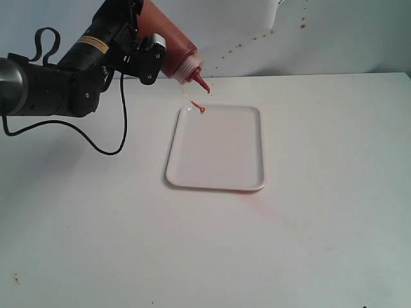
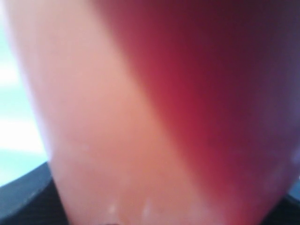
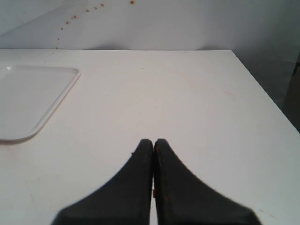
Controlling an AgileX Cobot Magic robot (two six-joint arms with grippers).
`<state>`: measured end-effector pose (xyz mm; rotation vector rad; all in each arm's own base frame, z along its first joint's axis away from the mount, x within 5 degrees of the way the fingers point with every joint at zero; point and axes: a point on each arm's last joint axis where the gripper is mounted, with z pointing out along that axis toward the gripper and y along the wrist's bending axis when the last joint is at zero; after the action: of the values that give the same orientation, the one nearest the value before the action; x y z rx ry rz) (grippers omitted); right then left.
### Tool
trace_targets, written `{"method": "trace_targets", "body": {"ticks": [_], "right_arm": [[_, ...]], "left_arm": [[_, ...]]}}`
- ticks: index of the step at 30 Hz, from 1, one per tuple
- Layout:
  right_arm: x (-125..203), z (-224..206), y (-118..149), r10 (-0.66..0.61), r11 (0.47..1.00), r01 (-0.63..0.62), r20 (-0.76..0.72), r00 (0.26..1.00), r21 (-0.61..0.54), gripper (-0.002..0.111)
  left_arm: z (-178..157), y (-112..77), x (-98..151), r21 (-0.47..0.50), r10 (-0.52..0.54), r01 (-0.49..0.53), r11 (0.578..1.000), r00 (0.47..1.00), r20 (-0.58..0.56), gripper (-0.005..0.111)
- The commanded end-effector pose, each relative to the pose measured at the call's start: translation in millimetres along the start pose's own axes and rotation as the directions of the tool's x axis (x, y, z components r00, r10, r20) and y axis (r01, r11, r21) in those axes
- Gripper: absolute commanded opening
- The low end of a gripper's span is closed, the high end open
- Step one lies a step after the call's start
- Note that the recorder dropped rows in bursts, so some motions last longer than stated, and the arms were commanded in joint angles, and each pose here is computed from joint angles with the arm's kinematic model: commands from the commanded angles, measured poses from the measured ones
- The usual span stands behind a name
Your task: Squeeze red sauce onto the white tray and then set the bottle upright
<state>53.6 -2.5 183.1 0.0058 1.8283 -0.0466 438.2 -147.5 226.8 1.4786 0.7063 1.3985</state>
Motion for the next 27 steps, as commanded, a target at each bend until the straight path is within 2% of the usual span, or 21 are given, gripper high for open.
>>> {"method": "trace_targets", "body": {"ticks": [1, 5, 9, 13, 18, 23, 27], "right_arm": [[1, 0, -1, -0.041, 0.999, 0.041, 0.003, 0.999, 0.018, 0.000], [0, 0, -2, -0.055, 0.998, 0.054, 0.014, 0.998, 0.022, 0.000], [-12, -1, -1, -0.050, 0.999, 0.048, 0.146, 0.988, 0.019, 0.000], [-31, -6, 0, 0.022, 1.000, -0.021, 0.353, 0.935, -0.007, 0.000], [-44, -12, 0, 0.048, 0.999, -0.045, 0.492, 0.869, -0.017, 0.000], [-52, -17, -1, 0.148, 0.989, -0.126, 0.573, 0.806, -0.078, 0.000], [-54, -18, 0, 0.184, 0.983, -0.148, 0.593, 0.784, -0.110, 0.000]], "left_arm": [[1, 16.9, 7, -0.079, -0.031, 0.028, 0.996, 0.998, -0.045, 0.000], [1, 16.9, 7, -0.079, -0.031, 0.028, 0.996, 0.998, -0.045, 0.000], [1, 16.9, 7, -0.079, -0.031, 0.028, 0.996, 0.998, -0.045, 0.000], [1, 16.2, 6, -0.072, -0.031, 0.028, 0.997, 0.999, -0.041, 0.000], [1, 16.2, 6, -0.072, -0.031, 0.028, 0.997, 0.999, -0.041, 0.000], [1, 15.5, 6, -0.071, -0.029, 0.026, 0.997, 0.999, -0.039, 0.000], [1, 15.5, 6, -0.071, -0.029, 0.026, 0.997, 0.999, -0.039, 0.000]]}}
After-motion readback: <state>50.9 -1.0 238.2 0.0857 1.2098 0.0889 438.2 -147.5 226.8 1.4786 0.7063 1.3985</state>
